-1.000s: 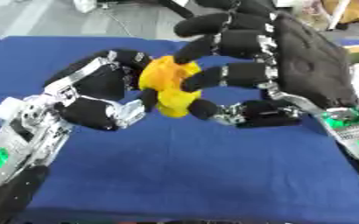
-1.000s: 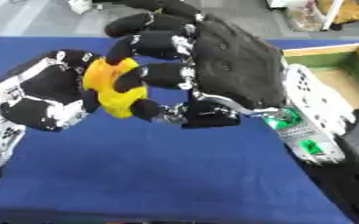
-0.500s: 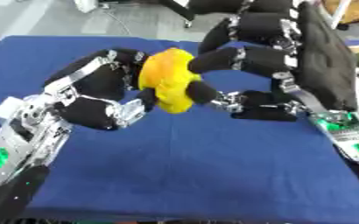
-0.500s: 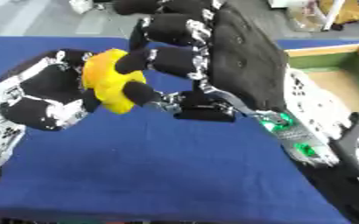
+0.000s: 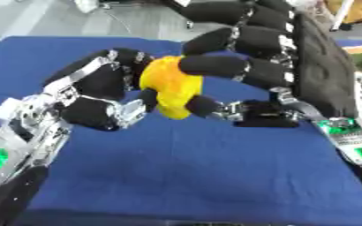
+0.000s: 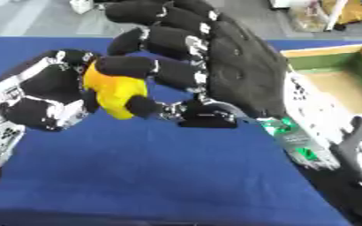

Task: Pick up the objects with one hand, pass them to the other hand, and then place them into the box on the other side of the table.

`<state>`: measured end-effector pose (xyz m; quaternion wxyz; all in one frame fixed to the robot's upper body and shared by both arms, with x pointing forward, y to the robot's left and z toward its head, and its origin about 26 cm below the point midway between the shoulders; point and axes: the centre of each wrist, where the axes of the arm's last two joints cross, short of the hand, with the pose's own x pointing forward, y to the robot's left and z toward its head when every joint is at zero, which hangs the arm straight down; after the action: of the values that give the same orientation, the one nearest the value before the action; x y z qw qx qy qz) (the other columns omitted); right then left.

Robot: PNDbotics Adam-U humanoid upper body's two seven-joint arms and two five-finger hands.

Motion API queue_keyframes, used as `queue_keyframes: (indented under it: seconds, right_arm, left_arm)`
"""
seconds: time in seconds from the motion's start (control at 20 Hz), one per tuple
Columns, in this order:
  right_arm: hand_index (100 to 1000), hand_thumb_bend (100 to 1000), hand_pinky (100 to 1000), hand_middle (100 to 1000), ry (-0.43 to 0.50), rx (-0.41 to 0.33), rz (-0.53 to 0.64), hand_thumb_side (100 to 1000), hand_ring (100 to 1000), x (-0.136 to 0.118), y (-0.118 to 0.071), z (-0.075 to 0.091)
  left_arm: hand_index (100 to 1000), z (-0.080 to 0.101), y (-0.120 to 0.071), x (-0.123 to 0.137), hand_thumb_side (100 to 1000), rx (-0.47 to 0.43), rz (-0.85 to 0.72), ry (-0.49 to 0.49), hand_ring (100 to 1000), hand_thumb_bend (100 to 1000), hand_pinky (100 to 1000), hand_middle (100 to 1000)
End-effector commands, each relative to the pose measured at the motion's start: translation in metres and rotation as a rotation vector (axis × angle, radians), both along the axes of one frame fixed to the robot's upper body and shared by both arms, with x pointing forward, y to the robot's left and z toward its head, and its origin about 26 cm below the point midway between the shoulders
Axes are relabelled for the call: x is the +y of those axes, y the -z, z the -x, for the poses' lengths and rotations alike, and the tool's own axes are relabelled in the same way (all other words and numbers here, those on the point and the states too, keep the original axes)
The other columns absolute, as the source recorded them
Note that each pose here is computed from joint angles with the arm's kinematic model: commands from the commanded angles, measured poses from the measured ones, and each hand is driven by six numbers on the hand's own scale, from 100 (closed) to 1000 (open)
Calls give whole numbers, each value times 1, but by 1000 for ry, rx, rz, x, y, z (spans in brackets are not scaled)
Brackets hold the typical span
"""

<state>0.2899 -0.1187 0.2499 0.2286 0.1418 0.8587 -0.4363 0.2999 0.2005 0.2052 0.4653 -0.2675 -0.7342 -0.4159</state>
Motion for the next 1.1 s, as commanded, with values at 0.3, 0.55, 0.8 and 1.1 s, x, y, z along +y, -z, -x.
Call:
queue_keyframes:
  seconds: [0.3,0.55,0.8,1.1]
  right_arm:
    - [872,436,748,582,3,-8,88,100,624,-5,-7,3]
    - [869,442,725,563,12,20,133,100,591,-5,-6,3]
    - [874,444,704,554,35,41,166,100,571,-4,-6,3]
    - [874,455,647,503,92,46,169,100,519,-1,-7,4]
  left_arm:
    - [590,1,-14,13,100,-77,-86,-22,659,100,716,515]
    - [590,1,-16,14,100,-101,-102,-19,661,100,719,515]
    - [591,1,-17,12,100,-112,-102,-5,663,101,721,515]
    - [590,1,-16,7,100,-104,-106,28,664,101,720,515]
